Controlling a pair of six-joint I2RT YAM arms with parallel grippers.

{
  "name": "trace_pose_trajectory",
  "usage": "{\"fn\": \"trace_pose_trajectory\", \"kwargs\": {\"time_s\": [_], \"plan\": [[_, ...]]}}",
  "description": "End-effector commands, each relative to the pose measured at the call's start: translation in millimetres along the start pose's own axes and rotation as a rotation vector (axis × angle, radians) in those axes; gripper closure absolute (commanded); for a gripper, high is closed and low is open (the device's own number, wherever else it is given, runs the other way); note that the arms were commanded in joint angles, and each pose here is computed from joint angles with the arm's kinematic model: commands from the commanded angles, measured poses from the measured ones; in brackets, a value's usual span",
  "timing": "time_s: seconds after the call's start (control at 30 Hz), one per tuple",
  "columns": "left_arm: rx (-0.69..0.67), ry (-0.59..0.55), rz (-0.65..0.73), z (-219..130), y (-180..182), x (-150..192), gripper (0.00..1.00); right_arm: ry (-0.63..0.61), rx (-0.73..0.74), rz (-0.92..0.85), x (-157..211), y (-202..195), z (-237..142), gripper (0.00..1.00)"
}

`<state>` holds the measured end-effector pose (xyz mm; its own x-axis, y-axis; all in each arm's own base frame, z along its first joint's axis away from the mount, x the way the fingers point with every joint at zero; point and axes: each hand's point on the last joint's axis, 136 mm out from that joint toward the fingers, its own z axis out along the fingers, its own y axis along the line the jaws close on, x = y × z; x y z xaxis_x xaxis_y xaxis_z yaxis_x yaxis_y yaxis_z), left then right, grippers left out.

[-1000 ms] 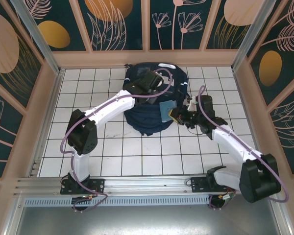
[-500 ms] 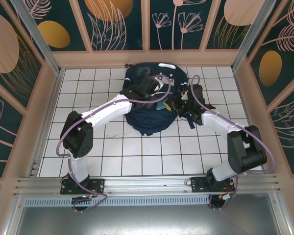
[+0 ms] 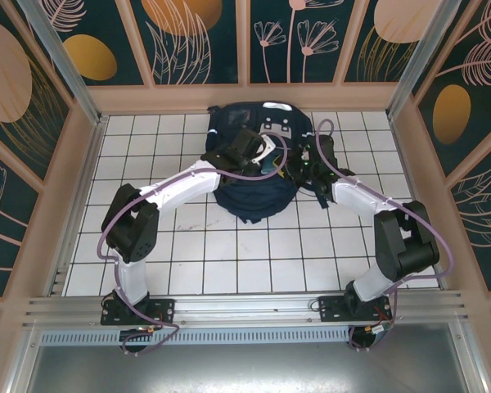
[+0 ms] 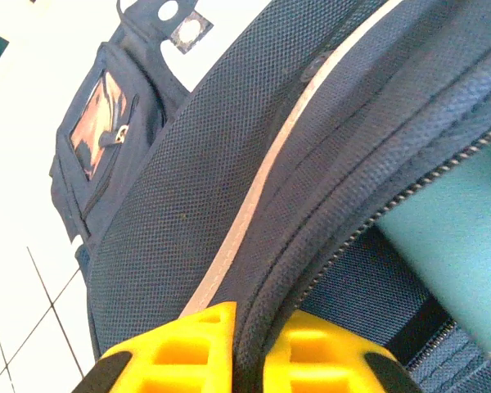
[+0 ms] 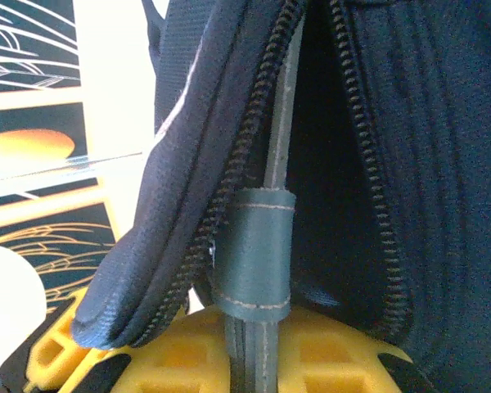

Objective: Pack the student bag

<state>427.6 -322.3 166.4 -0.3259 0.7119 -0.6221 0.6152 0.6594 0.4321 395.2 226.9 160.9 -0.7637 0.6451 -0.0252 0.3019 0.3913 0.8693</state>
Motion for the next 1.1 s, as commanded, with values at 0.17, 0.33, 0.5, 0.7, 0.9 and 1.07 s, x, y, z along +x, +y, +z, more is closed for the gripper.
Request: {"fn": "trace_pose_trajectory", "kwargs": {"time_s": [0.17, 0.33, 0.5, 0.7, 0.9, 1.07], "plan": [[0.075, -0.216, -0.133, -50.1, 14.3, -58.9, 0.99, -0.097, -0.171, -0.004, -9.9, 48.7, 25.0, 0.86], [0.096, -0.276, -0.196, -70.5, 20.8, -74.4, 0.99, -0.155, -0.188, 0.028, -11.0, 56.3, 41.0, 0.85], [0.089, -0.289, -0.231, -77.0, 25.7, -78.2, 0.99, -0.203, -0.194, 0.027, -18.6, 60.3, 47.9, 0.67], [0.056, -0.268, -0.264, -73.2, 31.6, -77.3, 0.98, -0.096, -0.125, -0.002, 4.0, 55.3, 30.0, 0.36], [0.052, -0.263, -0.281, -70.1, 32.5, -79.9, 0.98, -0.06, -0.031, 0.034, 21.7, 22.5, -5.6, 0.43], [0.102, -0.255, -0.282, -67.2, 22.7, -79.1, 0.95, -0.066, -0.029, 0.052, 28.2, 10.6, -34.1, 0.4]]}}
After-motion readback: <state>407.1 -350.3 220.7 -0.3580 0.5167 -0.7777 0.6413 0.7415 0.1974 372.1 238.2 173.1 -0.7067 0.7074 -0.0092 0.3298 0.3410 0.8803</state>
